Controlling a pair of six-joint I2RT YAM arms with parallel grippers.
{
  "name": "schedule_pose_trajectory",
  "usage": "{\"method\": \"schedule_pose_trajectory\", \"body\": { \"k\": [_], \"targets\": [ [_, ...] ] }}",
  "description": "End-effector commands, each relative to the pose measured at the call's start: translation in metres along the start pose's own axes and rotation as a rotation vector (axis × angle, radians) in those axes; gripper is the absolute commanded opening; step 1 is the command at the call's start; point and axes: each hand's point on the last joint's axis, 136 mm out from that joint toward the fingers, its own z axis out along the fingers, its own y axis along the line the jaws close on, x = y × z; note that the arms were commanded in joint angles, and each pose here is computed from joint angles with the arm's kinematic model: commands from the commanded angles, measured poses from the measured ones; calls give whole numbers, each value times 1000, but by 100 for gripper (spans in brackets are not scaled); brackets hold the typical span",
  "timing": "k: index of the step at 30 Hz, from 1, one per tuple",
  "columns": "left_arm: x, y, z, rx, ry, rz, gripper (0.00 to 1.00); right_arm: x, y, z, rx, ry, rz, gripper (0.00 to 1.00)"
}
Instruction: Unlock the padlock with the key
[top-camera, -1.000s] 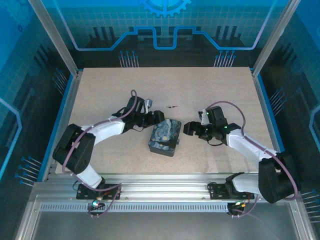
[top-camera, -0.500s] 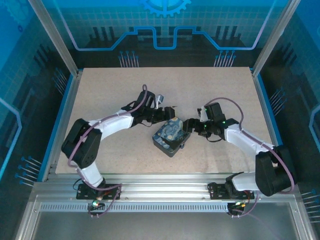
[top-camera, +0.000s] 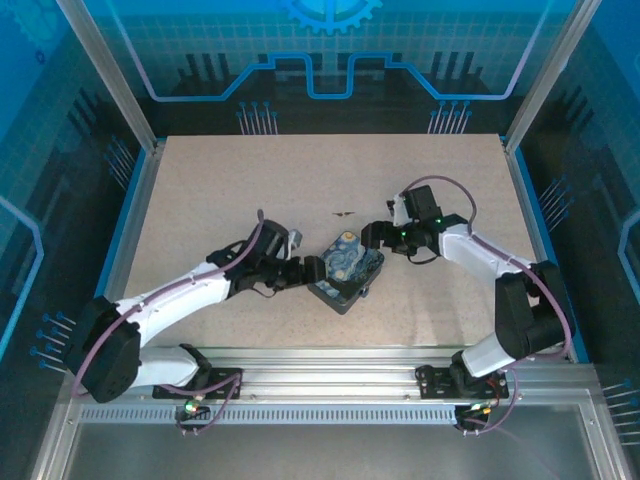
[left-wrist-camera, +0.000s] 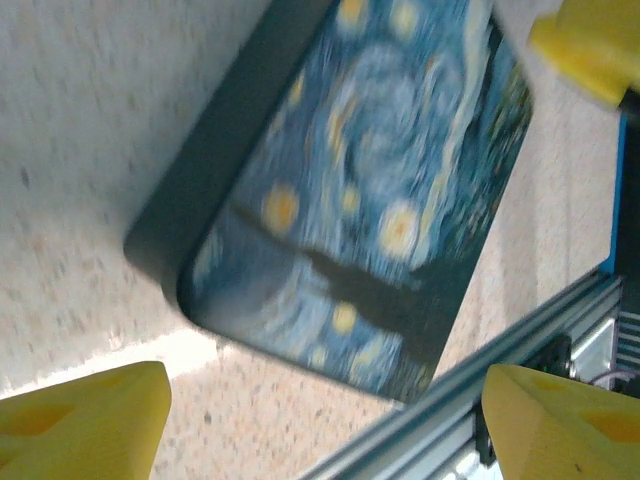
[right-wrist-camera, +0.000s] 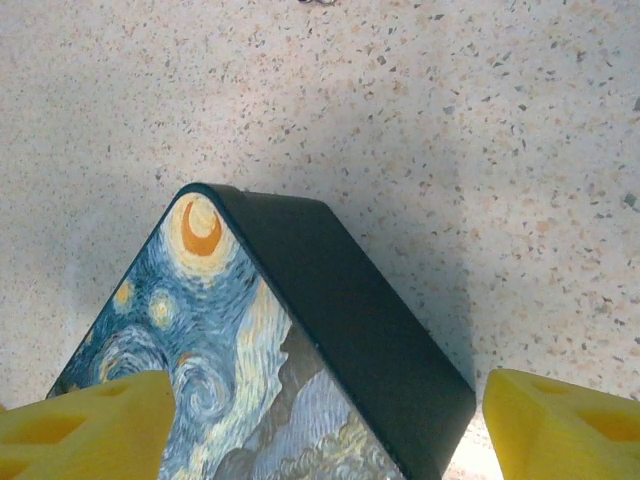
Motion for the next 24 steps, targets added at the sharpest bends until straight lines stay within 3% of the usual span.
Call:
{"method": "schedule_pose_trajectory", "body": {
  "k": [1,7,14,24],
  "targets": [
    [9,-8,0,35,-8,-56,83,-1,-3,3,6,37,-16,79],
    [1,-26,21,111,-17,-79,83,4,2,10,-31,81,-24,72],
    [-12,-24,43,80,-22,-89,80,19,9,16,-61,129,-43,57],
    [-55,11,25,1,-135,-140,78,32,35,35,-103,171,-72,52]
  ]
}}
